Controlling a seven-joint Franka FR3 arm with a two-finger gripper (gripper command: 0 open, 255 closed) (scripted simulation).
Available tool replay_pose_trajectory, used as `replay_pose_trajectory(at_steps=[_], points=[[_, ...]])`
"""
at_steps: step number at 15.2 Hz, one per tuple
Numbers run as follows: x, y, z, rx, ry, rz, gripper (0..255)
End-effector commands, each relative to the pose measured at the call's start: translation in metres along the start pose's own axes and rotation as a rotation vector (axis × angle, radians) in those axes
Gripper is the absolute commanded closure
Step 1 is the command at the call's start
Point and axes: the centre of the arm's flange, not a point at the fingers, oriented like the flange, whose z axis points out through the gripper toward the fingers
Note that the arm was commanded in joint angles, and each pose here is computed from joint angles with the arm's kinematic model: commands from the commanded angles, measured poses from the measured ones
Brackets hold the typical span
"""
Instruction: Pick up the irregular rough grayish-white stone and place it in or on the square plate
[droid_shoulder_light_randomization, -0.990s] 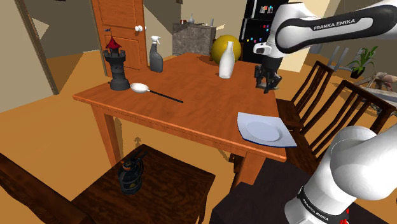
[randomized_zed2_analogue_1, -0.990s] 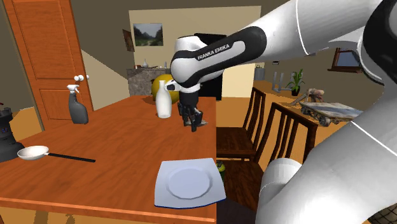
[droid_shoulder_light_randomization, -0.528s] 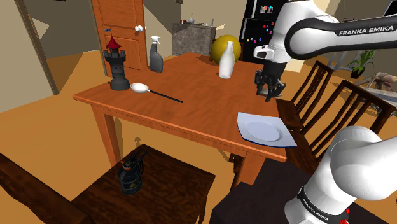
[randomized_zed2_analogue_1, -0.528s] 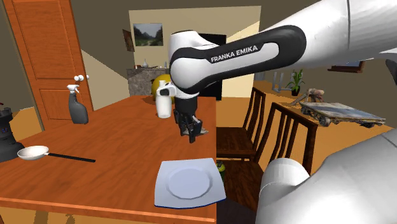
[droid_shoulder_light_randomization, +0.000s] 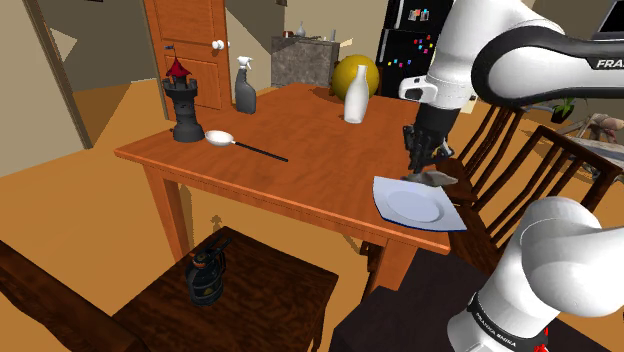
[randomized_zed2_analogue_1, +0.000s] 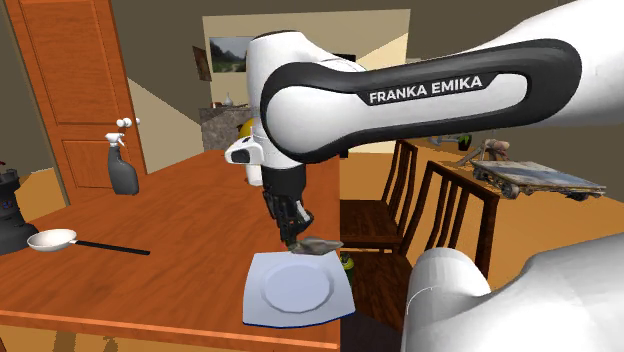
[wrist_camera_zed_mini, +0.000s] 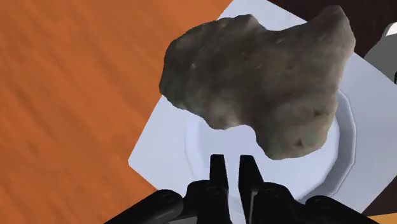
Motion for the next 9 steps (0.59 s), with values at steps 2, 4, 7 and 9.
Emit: replay_pose_trajectory(at_steps=[2,4,7,9], points=[[0.029,-0.032,-0.006,0.001,-0.001,0.001,255],[0.031,-0.030,-0.007,0.000,0.000,0.000,255],[0.045,-0.001,0.006,0.023,-0.093,0.246,0],[0.051,0.029,0.021,0.046,-0.186,0.492,0]])
